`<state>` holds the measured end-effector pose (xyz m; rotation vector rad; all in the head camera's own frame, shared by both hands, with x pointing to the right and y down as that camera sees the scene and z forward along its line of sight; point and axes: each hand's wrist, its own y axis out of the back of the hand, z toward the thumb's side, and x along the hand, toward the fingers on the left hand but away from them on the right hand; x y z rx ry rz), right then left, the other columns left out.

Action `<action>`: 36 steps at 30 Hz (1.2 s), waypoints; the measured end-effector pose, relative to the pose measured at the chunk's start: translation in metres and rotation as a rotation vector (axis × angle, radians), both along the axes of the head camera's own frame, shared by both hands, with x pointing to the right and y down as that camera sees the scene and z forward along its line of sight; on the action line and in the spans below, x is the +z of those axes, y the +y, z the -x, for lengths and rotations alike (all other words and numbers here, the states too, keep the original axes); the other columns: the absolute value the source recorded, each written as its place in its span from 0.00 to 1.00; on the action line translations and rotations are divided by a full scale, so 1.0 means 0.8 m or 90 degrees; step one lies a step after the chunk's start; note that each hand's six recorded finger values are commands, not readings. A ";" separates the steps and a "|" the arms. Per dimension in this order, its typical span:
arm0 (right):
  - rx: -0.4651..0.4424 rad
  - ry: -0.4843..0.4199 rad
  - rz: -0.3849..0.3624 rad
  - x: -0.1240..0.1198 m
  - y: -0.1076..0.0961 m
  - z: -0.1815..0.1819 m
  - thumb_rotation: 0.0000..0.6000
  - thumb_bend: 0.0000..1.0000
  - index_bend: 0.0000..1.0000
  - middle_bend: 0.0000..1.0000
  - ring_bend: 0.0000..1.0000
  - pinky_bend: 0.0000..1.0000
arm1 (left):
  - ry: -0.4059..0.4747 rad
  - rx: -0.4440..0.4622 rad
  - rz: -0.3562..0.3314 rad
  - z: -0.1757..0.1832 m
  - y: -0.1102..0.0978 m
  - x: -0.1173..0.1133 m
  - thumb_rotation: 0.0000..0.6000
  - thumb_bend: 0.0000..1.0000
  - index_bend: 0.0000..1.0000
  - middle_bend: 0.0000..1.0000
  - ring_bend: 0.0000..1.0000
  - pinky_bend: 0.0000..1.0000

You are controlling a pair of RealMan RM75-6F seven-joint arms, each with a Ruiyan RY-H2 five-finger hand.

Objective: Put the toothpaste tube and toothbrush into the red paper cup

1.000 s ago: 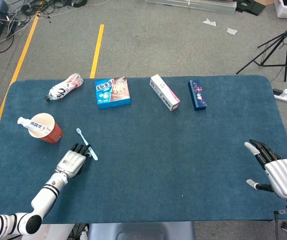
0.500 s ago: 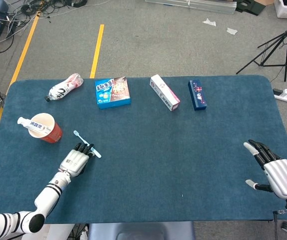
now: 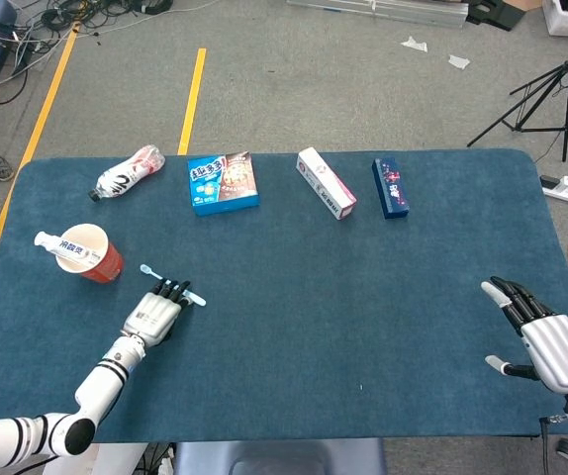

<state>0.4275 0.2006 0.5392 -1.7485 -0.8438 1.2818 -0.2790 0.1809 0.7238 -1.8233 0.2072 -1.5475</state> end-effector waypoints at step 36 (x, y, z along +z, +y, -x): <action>-0.001 0.002 -0.001 0.001 -0.001 0.003 1.00 0.00 0.09 0.10 0.11 0.43 | 0.051 -0.106 -0.062 -0.004 -0.043 -0.009 1.00 0.32 0.34 0.00 0.00 0.00</action>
